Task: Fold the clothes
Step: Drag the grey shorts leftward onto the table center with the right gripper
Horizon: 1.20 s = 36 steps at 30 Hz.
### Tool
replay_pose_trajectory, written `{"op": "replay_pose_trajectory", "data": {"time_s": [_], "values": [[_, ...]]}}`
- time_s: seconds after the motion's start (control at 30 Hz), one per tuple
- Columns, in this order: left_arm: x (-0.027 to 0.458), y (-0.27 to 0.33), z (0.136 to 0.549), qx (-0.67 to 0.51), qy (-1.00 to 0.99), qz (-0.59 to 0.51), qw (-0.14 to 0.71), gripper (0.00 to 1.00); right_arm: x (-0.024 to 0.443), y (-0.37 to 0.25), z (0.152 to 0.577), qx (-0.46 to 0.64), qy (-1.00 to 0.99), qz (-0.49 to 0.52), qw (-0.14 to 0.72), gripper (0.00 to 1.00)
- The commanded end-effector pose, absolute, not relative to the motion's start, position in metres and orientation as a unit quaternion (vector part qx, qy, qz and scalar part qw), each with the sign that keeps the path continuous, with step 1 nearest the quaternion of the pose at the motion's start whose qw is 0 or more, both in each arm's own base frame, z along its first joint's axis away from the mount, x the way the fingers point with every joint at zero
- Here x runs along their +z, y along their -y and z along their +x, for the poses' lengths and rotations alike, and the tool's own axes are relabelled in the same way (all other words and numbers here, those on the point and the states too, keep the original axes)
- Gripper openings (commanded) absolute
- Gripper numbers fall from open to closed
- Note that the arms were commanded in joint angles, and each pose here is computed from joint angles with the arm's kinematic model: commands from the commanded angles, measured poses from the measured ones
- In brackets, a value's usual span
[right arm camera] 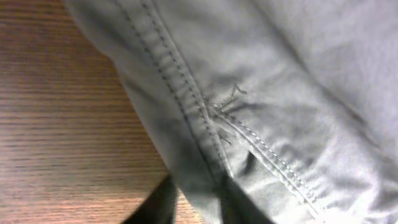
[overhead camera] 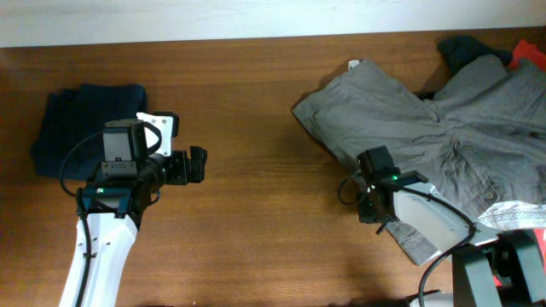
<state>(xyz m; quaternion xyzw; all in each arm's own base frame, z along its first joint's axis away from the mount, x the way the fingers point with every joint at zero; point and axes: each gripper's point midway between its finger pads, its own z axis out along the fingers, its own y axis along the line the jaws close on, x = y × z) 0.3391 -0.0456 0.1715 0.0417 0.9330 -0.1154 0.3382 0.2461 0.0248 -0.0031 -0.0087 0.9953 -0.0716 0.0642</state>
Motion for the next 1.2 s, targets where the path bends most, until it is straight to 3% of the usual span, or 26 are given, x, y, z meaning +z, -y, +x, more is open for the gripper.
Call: {"op": "replay_pose_trajectory", "data": {"time_s": [0.0, 0.07, 0.37, 0.7, 0.8, 0.97, 1.07, 1.17], "values": [[0.177, 0.049, 0.341, -0.121, -0.931, 0.046, 0.341, 0.99, -0.018, -0.014, 0.225, -0.093, -0.995, -0.003, 0.03, 0.14], [0.177, 0.049, 0.34, -0.121, -0.932, 0.046, 0.34, 0.99, -0.018, -0.013, 0.227, -0.095, -0.995, -0.002, 0.032, 0.04], [0.176, 0.049, 0.34, -0.121, -0.932, 0.046, 0.339, 0.99, -0.009, 0.013, 0.234, -0.172, -0.984, 0.014, 0.055, 0.06], [0.177, 0.049, 0.341, -0.121, -0.931, 0.046, 0.342, 0.99, -0.005, -0.025, 0.245, -0.083, -0.995, -0.018, 0.059, 0.04], [0.179, 0.049, 0.343, -0.121, -0.929, 0.047, 0.346, 0.99, 0.031, -0.061, 0.279, -0.046, -0.991, -0.065, 0.109, 0.04], [0.182, 0.049, 0.346, -0.121, -0.926, 0.048, 0.355, 0.99, 0.139, -0.144, 0.35, 0.001, -0.953, -0.162, 0.256, 0.04], [0.183, 0.049, 0.347, -0.12, -0.925, 0.048, 0.358, 0.99, 0.195, -0.188, 0.37, 0.031, -0.924, -0.196, 0.327, 0.04], [0.183, 0.049, 0.347, -0.121, -0.925, 0.048, 0.358, 0.99, 0.22, -0.213, 0.374, 0.049, -0.91, -0.211, 0.354, 0.04]]}}
